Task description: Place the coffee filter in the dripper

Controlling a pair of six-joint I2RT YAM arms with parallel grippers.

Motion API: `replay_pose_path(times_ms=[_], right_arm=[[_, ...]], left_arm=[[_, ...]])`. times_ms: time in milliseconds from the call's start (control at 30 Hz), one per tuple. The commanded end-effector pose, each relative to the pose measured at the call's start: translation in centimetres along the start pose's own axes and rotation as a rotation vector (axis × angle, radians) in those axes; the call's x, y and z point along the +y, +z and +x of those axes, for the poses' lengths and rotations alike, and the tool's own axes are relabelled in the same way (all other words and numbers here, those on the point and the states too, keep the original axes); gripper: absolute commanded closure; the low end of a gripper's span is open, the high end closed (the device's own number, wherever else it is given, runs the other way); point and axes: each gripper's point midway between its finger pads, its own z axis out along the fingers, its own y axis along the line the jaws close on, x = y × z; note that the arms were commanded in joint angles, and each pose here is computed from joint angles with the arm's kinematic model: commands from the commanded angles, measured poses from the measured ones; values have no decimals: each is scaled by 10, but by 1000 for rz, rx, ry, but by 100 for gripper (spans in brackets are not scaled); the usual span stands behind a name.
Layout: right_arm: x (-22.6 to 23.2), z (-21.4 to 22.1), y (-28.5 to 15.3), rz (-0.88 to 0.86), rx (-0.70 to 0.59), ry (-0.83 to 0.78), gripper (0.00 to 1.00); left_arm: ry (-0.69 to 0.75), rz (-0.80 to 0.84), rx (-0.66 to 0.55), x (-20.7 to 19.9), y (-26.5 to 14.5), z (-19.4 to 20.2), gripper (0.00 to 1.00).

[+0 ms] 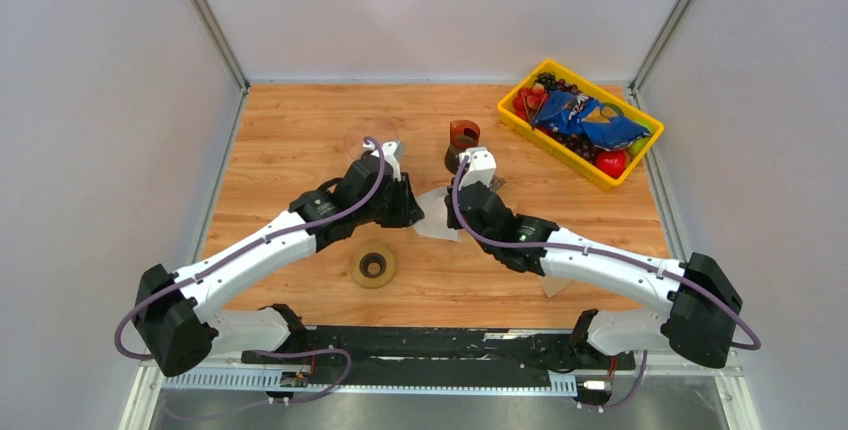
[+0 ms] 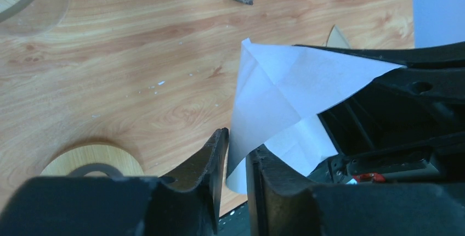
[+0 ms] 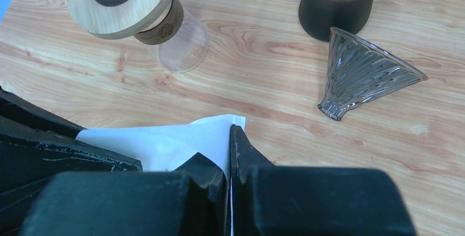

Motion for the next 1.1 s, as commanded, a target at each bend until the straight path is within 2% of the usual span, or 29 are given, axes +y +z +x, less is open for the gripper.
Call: replay_pose_path(times_ms=[0, 33, 167, 267, 333, 400, 467, 600, 767, 967, 1067], right_arm=[[15, -28, -6, -49, -46, 73, 94], [16, -27, -7, -55, -43, 69, 93], [22, -32, -10, -93, -44, 44, 84], [33, -42, -16, -156, -54, 7, 77], [43, -51, -24, -222, -71, -23, 61], [53, -64, -33, -284, -102, -47, 49], [59, -80, -45, -332, -146, -58, 27], [65, -111, -71, -398, -241, -61, 1], [48, -137, -95, -382, -371, -9, 0], [-8, -130, -96, -161, -436, 63, 0], [-31, -123, -97, -72, -453, 75, 0]], left_arm=[[-4, 45, -102, -14, -10, -23, 77], [-2, 41, -109, -13, -11, -25, 83], [5, 26, -131, -13, -14, -32, 99], [4, 24, -149, -14, -19, -38, 100], [7, 33, -160, -17, -22, -40, 100], [11, 34, -180, -18, -26, -45, 100], [18, 24, -202, -17, -32, -51, 100], [38, -37, -265, -12, -49, -70, 100], [74, -155, -389, -3, -81, -108, 100], [108, -383, -520, 27, -125, -150, 100], [113, -481, -511, 51, -138, -162, 100]])
